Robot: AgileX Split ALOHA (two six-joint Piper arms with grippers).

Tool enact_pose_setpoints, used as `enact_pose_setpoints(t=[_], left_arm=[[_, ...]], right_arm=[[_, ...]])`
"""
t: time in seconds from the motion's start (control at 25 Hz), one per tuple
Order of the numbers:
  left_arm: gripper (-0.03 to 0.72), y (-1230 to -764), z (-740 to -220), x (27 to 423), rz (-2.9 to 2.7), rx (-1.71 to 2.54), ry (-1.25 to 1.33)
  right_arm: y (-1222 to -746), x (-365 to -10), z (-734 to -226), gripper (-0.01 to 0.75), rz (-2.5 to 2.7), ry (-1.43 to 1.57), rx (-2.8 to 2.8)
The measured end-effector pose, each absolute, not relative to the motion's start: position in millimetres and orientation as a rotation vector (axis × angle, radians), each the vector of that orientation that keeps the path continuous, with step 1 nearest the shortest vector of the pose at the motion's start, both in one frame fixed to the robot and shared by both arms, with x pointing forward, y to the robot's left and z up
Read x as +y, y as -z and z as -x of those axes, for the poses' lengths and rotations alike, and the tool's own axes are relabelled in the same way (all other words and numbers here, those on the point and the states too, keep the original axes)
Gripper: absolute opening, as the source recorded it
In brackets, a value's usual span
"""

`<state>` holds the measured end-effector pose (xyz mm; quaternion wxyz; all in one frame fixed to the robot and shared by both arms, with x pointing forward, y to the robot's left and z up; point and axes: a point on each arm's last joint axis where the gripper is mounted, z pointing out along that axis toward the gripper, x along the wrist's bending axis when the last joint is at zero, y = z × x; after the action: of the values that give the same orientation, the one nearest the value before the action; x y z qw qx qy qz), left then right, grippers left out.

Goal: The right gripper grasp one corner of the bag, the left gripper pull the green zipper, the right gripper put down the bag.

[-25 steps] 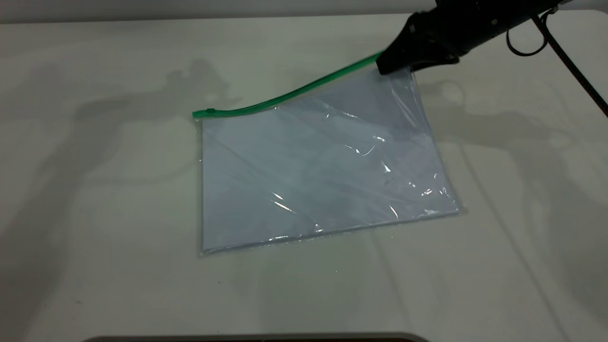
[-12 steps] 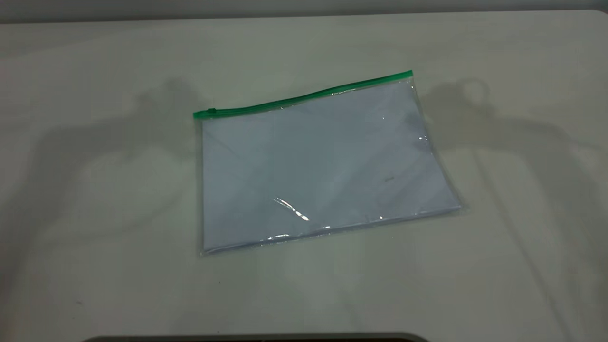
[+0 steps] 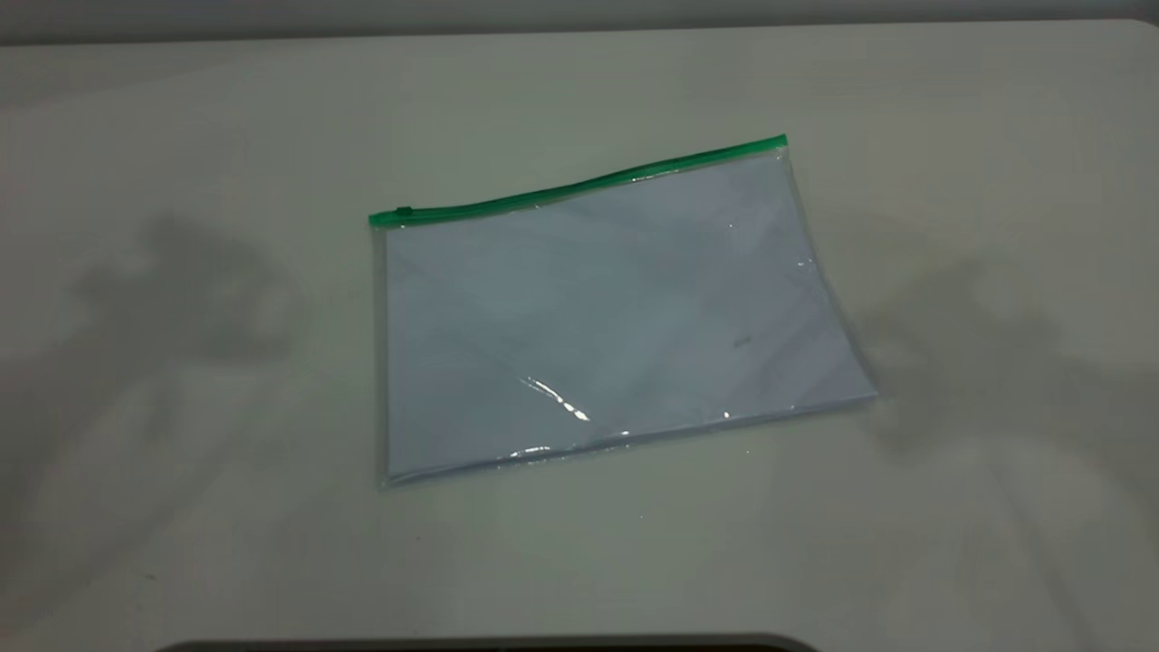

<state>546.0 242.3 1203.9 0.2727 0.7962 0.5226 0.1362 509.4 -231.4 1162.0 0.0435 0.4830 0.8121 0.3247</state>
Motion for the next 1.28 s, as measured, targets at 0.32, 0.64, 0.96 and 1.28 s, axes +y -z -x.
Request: enact_pose_setpoints(t=[0.32,0.64,0.96,1.28], left_arm=[[0.455,-1203.5,-473.2,255.7,-2.131,1.463,-0.407],[0.455,-1125.9,-411.9,267.2,-2.253,1.627,-0.240],[0.455,-1040.2,-350.0,276.3,-2.310,1.773,-0.079],[0.455,-1015.9,-310.0,286.1,-2.305,1.765,-0.196]], right_arm=[[-1165.7,-261.4,-401.7,0.394,-1.576,-0.807,2.252],[-1077.3,-278.0,-343.1,0.393,-1.794,-0.543,2.249],[-1019.0,-284.0,-319.1,0.393,-1.822,-0.491,2.217],[-1025.4,-284.1,-310.5,0.393,-1.780,-0.581,2.158]])
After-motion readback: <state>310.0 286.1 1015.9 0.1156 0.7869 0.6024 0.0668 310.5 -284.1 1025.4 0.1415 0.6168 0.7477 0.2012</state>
